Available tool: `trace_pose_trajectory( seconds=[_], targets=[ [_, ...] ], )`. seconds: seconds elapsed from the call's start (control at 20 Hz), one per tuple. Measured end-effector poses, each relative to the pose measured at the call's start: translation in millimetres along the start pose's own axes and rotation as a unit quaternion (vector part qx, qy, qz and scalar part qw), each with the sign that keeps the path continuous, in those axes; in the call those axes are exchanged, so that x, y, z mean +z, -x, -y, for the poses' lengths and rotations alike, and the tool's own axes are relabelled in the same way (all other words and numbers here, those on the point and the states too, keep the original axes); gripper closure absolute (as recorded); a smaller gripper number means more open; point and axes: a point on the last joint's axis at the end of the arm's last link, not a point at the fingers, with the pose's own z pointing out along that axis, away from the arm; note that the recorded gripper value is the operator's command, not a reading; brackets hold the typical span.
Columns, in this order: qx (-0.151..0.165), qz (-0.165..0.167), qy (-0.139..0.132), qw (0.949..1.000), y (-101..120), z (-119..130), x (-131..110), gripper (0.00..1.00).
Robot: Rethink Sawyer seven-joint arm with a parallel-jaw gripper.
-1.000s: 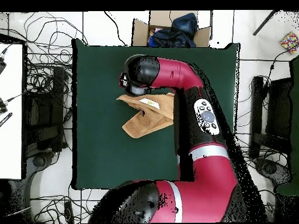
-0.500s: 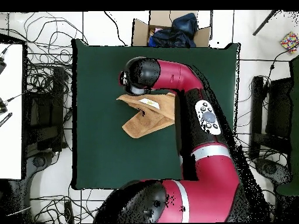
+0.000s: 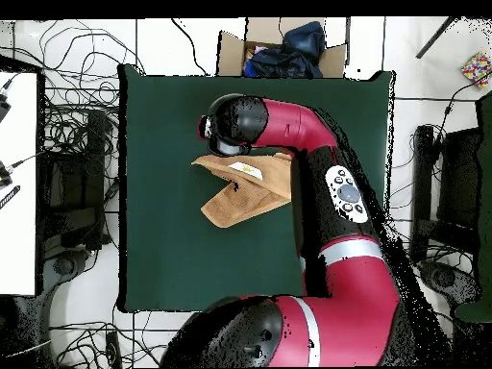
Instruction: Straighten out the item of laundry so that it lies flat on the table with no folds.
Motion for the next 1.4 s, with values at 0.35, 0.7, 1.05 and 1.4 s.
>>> trace_pose_trajectory(
  seconds=[0.35,0.7,1.05,1.4],
  targets=[
    [-0.001,0.0,0.004,1.0,0.2,-3.4,1.1,0.0],
    [-0.001,-0.004,0.005,1.0,-1.7,-3.6,5.9,0.0],
    [-0.017,-0.017,-0.006,0.9997,-12.9,-4.9,26.9,0.0],
    [-0.055,-0.035,-0.036,0.9972,-30.8,-7.5,55.9,0.0]
  ],
)
